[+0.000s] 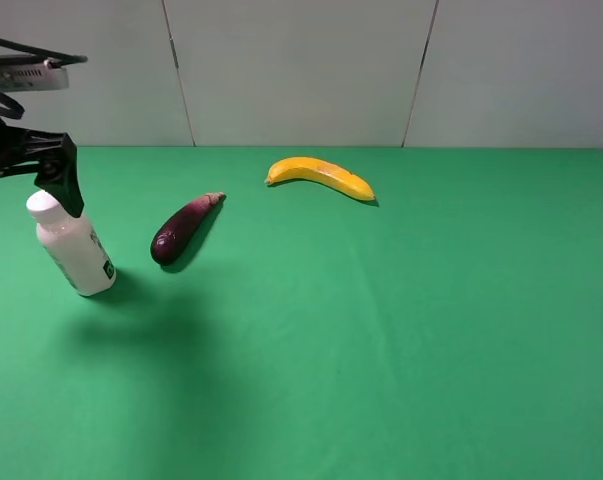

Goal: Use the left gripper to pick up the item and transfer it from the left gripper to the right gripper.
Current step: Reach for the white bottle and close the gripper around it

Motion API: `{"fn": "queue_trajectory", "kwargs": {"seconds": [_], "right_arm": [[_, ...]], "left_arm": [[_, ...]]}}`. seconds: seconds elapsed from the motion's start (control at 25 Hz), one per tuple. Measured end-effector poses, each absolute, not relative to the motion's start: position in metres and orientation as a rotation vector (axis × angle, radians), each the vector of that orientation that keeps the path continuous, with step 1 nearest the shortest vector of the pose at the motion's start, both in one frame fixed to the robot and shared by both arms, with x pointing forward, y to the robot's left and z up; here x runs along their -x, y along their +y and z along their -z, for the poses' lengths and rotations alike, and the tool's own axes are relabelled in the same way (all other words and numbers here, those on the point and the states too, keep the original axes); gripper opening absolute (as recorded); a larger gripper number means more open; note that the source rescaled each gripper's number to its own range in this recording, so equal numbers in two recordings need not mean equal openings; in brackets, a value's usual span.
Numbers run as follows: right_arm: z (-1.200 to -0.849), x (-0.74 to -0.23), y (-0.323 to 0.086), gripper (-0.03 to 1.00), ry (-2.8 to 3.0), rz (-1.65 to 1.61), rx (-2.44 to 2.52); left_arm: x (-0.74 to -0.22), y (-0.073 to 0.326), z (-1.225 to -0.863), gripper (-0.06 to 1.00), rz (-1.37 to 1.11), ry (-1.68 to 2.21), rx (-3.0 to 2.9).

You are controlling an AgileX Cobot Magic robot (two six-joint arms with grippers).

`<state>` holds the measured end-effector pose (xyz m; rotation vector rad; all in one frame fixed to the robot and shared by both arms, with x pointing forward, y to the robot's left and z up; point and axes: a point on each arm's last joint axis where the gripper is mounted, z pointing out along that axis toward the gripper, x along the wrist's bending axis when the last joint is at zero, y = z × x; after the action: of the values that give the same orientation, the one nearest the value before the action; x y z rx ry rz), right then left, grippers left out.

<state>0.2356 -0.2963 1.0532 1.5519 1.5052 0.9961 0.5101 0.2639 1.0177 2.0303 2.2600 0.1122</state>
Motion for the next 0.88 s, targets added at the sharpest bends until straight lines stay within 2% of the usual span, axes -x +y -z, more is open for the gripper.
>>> {"fn": "queue_trajectory", "kwargs": {"seconds": [0.48, 0.88], "right_arm": [[-1.053, -0.236, -0.296, 1.0, 1.505, -0.996, -1.552], [-1.053, -0.236, -0.296, 1.0, 1.505, -0.996, -1.552]], "left_arm": [[-0.532, 0.253, -0.98, 1.0, -0.114, 2.273, -2.094], [-0.538, 0.252, -0.972, 1.0, -0.131, 2.267, -2.067]]}}
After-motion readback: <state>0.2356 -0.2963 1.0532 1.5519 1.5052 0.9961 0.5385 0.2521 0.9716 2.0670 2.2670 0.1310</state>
